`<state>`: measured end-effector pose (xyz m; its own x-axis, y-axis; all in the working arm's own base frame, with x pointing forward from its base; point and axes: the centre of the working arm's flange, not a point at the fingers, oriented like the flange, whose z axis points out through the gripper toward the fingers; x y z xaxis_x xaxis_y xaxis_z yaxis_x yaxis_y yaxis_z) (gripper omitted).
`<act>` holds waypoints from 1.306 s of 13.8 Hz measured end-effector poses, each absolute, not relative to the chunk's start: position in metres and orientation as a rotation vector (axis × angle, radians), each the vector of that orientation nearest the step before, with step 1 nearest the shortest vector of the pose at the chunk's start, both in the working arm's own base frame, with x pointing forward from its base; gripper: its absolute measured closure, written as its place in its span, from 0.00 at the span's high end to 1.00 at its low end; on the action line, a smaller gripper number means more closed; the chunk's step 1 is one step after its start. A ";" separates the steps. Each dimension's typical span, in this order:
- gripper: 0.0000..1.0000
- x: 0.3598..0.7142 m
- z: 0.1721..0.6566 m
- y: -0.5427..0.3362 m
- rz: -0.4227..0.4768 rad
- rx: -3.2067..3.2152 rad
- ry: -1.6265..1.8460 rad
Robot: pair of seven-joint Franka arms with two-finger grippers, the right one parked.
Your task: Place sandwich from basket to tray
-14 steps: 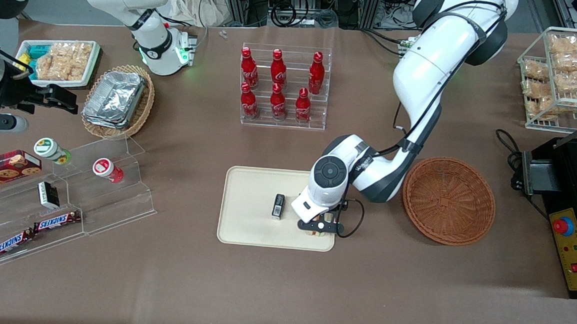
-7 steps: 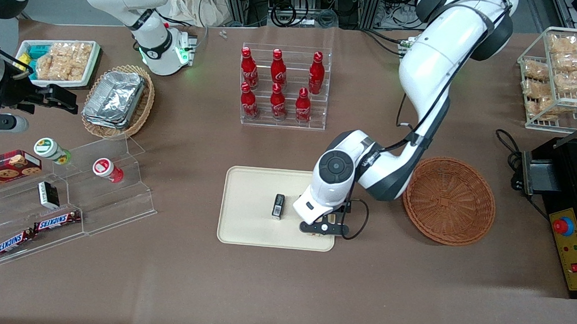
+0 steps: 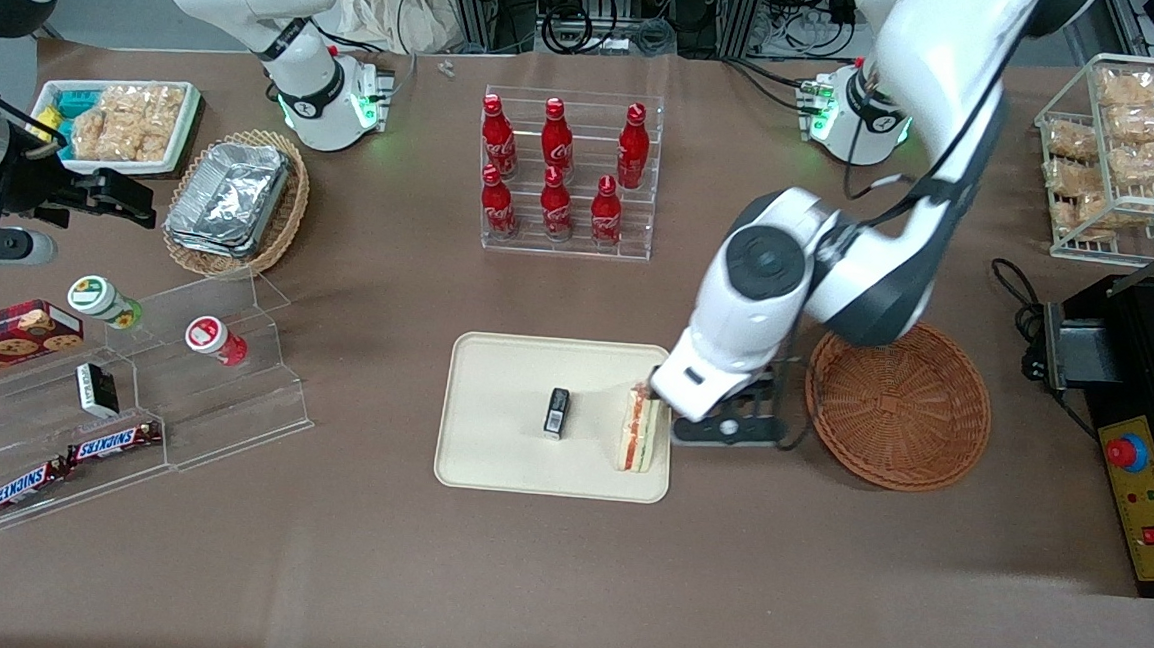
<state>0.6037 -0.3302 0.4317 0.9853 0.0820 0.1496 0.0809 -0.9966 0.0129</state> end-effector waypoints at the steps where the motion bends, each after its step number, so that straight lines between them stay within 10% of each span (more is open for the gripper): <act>1: 1.00 0.595 0.452 -0.310 0.255 3.122 0.155; 18: 1.00 0.567 0.558 -0.031 0.065 3.039 0.240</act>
<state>0.5674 -0.0311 0.5580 0.9868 0.1583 0.0349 0.1544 -0.9834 0.0954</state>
